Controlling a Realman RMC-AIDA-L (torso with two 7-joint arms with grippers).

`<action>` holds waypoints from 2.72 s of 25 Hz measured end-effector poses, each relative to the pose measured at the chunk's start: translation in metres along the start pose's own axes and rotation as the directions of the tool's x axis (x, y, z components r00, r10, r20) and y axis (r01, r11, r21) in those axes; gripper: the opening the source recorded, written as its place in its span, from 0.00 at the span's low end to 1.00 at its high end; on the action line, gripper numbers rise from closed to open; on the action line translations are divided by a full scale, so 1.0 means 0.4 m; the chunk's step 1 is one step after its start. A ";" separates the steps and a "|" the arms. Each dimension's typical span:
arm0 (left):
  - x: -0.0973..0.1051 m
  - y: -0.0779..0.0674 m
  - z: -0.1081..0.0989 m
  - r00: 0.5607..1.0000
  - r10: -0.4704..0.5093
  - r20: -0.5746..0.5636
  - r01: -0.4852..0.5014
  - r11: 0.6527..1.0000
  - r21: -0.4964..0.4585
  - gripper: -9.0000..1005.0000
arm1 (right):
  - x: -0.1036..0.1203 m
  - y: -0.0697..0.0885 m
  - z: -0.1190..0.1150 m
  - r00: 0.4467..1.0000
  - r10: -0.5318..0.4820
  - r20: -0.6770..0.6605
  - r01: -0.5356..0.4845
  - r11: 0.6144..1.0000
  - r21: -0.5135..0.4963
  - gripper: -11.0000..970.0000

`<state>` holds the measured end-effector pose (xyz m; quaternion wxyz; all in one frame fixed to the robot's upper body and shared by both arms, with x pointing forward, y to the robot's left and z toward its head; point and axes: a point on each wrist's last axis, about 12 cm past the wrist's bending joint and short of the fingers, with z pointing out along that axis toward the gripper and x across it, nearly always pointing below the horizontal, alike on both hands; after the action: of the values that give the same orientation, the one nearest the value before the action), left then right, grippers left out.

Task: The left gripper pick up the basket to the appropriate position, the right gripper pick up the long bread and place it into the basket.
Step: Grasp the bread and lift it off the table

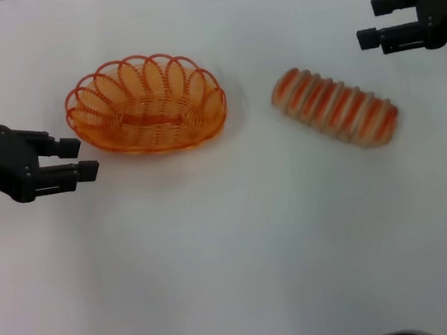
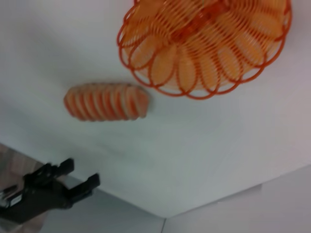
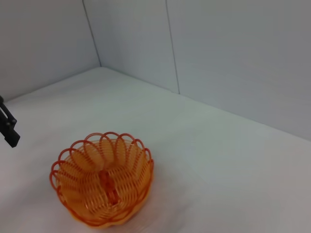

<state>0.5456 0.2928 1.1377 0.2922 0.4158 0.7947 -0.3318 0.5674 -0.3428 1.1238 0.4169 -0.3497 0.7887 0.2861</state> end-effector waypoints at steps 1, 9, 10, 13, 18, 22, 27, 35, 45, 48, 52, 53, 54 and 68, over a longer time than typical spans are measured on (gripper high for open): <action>0.001 0.000 0.000 1.000 0.002 -0.009 -0.002 1.000 -0.006 0.48 | -0.001 -0.001 -0.001 1.000 0.001 -0.001 -0.001 1.000 0.002 0.75; -0.001 -0.001 -0.009 1.000 0.009 -0.027 -0.010 1.000 -0.024 0.50 | -0.006 -0.003 0.002 1.000 0.007 -0.010 -0.007 1.000 0.000 0.77; -0.002 -0.003 -0.008 1.000 0.009 -0.025 -0.010 1.000 -0.025 0.51 | -0.007 -0.002 0.003 1.000 0.007 -0.010 -0.007 1.000 -0.002 0.78; -0.002 -0.008 -0.010 1.000 0.010 -0.017 -0.011 0.999 -0.044 0.56 | -0.011 -0.002 0.006 1.000 0.003 -0.011 -0.003 1.000 -0.007 0.85; -0.007 -0.013 -0.015 1.000 0.005 -0.013 -0.005 0.999 -0.052 0.75 | -0.021 -0.005 0.027 0.998 0.048 -0.029 -0.047 0.999 0.007 0.97; -0.006 -0.012 -0.016 1.000 0.001 -0.011 -0.002 0.998 -0.059 0.80 | -0.037 -0.012 0.044 0.994 0.101 -0.053 -0.100 0.995 0.021 0.97; -0.008 -0.010 -0.015 1.000 0.003 -0.008 -0.003 0.998 -0.066 0.87 | -0.072 -0.015 0.062 0.983 0.145 -0.112 -0.145 0.989 0.006 0.97; -0.011 -0.010 -0.016 1.000 0.006 -0.006 -0.006 0.998 -0.068 0.89 | -0.101 -0.017 0.086 0.948 0.202 -0.244 -0.203 0.979 0.021 0.96; -0.015 -0.011 -0.017 1.000 0.007 -0.007 -0.007 0.998 -0.063 0.88 | -0.174 -0.013 0.091 0.875 0.187 -0.446 -0.204 0.979 0.011 0.96; -0.014 -0.011 -0.018 1.000 0.002 -0.008 -0.002 0.998 -0.063 0.88 | -0.192 -0.009 0.098 0.849 0.170 -0.500 -0.190 0.982 0.012 0.96; -0.015 -0.011 -0.022 1.000 0.001 -0.008 -0.002 0.998 -0.067 0.88 | -0.208 -0.004 0.113 0.817 0.151 -0.556 -0.164 0.986 0.027 0.96; -0.015 -0.012 -0.023 1.000 0.003 -0.008 -0.003 0.998 -0.069 0.88 | -0.213 -0.002 0.119 0.811 0.144 -0.568 -0.156 0.987 0.027 0.96; -0.016 -0.012 -0.024 1.000 0.004 -0.008 -0.005 0.997 -0.071 0.88 | -0.217 0.000 0.123 0.806 0.138 -0.576 -0.150 0.988 0.027 0.96; -0.018 -0.016 -0.024 1.000 0.007 -0.008 -0.008 0.998 -0.065 0.88 | -0.229 0.036 0.191 0.734 0.084 -0.674 -0.082 0.996 0.034 0.96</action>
<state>0.5416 0.2941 1.1508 0.3037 0.4105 0.8047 -0.3030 0.6283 -0.2489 1.1672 0.0903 -0.3936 0.9012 0.1574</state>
